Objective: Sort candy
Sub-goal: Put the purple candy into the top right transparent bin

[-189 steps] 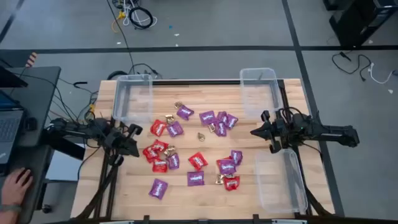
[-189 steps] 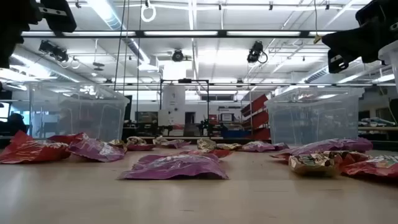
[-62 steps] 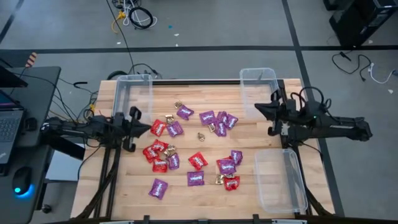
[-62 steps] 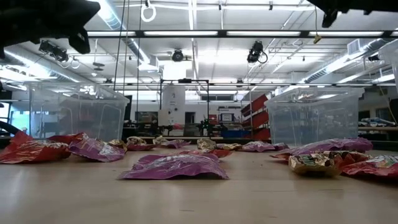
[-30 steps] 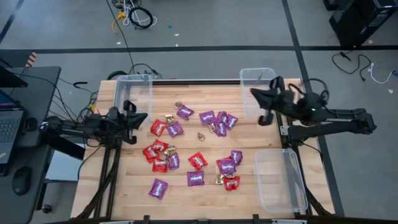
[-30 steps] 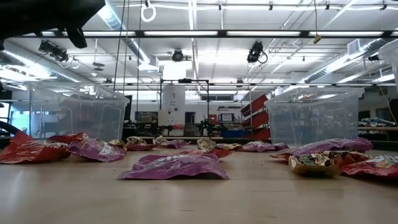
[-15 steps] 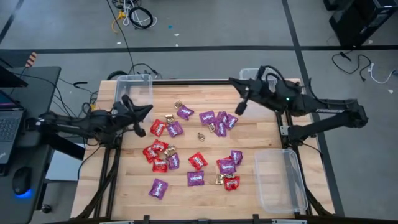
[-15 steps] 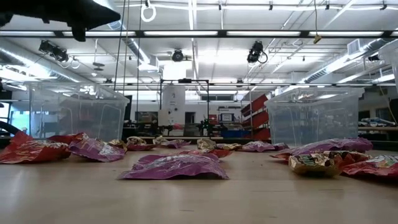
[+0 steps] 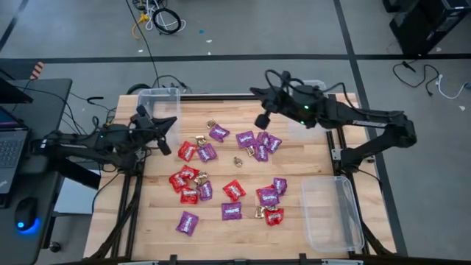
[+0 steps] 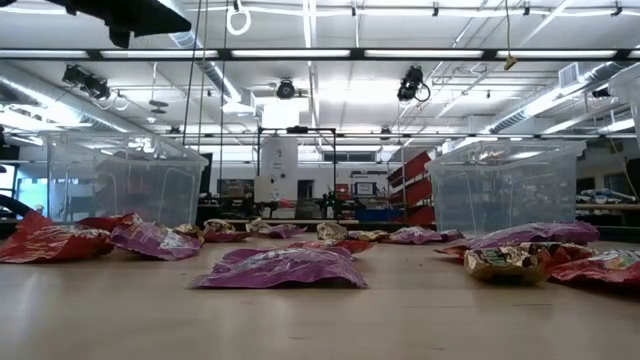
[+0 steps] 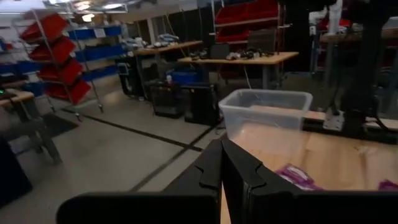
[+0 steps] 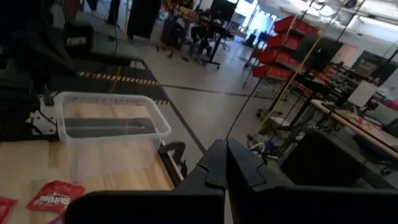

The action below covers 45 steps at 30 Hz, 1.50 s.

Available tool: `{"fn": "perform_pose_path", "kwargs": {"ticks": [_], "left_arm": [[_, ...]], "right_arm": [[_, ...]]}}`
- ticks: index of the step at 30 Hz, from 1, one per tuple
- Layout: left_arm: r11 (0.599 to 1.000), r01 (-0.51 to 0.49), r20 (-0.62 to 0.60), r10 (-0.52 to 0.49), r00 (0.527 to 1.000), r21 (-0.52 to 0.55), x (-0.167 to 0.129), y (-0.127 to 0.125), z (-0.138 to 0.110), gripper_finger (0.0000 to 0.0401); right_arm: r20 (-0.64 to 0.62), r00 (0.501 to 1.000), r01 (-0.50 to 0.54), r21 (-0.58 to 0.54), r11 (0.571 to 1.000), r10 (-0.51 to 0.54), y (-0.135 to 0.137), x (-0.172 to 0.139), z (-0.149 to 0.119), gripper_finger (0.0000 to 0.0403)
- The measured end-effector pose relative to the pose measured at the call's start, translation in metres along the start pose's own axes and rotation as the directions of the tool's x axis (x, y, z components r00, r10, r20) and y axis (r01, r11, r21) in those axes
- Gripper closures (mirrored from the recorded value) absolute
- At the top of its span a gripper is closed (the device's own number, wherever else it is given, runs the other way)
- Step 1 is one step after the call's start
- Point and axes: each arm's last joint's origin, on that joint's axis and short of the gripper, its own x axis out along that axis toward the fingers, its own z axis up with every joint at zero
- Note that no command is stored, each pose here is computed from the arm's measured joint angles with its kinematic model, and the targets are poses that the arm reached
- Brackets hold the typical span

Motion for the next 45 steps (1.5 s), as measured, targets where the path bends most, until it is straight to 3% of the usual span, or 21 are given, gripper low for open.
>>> {"fn": "perform_pose_path", "kwargs": {"ticks": [5, 12, 15, 17, 21, 24, 30, 32, 38, 45], "left_arm": [[0.998, -0.019, -0.026, 0.02, 0.999, 0.055, 0.002, 0.004, 0.007, 0.0392], [0.989, 0.119, -0.234, -0.096, 0.967, 0.084, 0.013, -0.004, -0.013, 0.0392], [0.987, 0.133, -0.279, -0.103, 0.955, 0.091, 0.017, -0.006, -0.018, 0.0392], [0.986, 0.121, -0.273, -0.086, 0.958, 0.112, 0.021, -0.006, -0.018, 0.0392], [0.988, 0.047, -0.132, -0.027, 0.991, 0.15, 0.031, -0.001, -0.003, 0.0392], [0.982, 0.01, -0.082, 0.005, 0.997, 0.189, 0.033, 0.005, 0.003, 0.0392], [0.973, -0.014, -0.202, 0.062, 0.977, 0.229, 0.035, 0.015, -0.006, 0.0392], [0.98, 0.017, -0.264, 0.037, 0.964, 0.2, 0.037, 0.016, -0.012, 0.0392], [0.97, 0.237, -0.359, -0.202, 0.911, 0.057, 0.041, 0.007, -0.023, 0.0392], [0.968, 0.249, -0.36, -0.226, 0.905, 0.019, 0.041, 0.006, -0.023, 0.0392]], "right_arm": [[-0.032, 0.999, -0.016, -0.011, 1.0, 0.016, 0.001, 0.024, 0.009, 0.0403], [-0.122, 0.988, -0.101, -0.03, 0.994, 0.097, 0.004, 0.061, 0.001, 0.0403], [-0.146, 0.981, -0.129, -0.026, 0.991, 0.124, 0.009, 0.077, -0.007, 0.0403], [-0.161, 0.979, -0.133, -0.05, 0.99, 0.123, 0.014, 0.09, -0.014, 0.0403], [-0.116, 0.992, -0.066, -0.136, 0.989, 0.05, 0.016, 0.116, -0.02, 0.0403], [-0.114, 0.993, -0.041, -0.134, 0.99, 0.026, 0.01, 0.126, -0.02, 0.0403], [-0.244, 0.958, -0.178, -0.088, 0.98, 0.152, 0.009, 0.141, -0.047, 0.0403], [-0.3, 0.939, -0.206, -0.09, 0.974, 0.17, 0.013, 0.145, -0.057, 0.0403], [-0.356, 0.912, -0.251, -0.093, 0.964, 0.203, 0.029, 0.163, -0.079, 0.0403], [-0.42, 0.877, -0.301, -0.101, 0.948, 0.234, 0.052, 0.176, -0.102, 0.0403]]}}
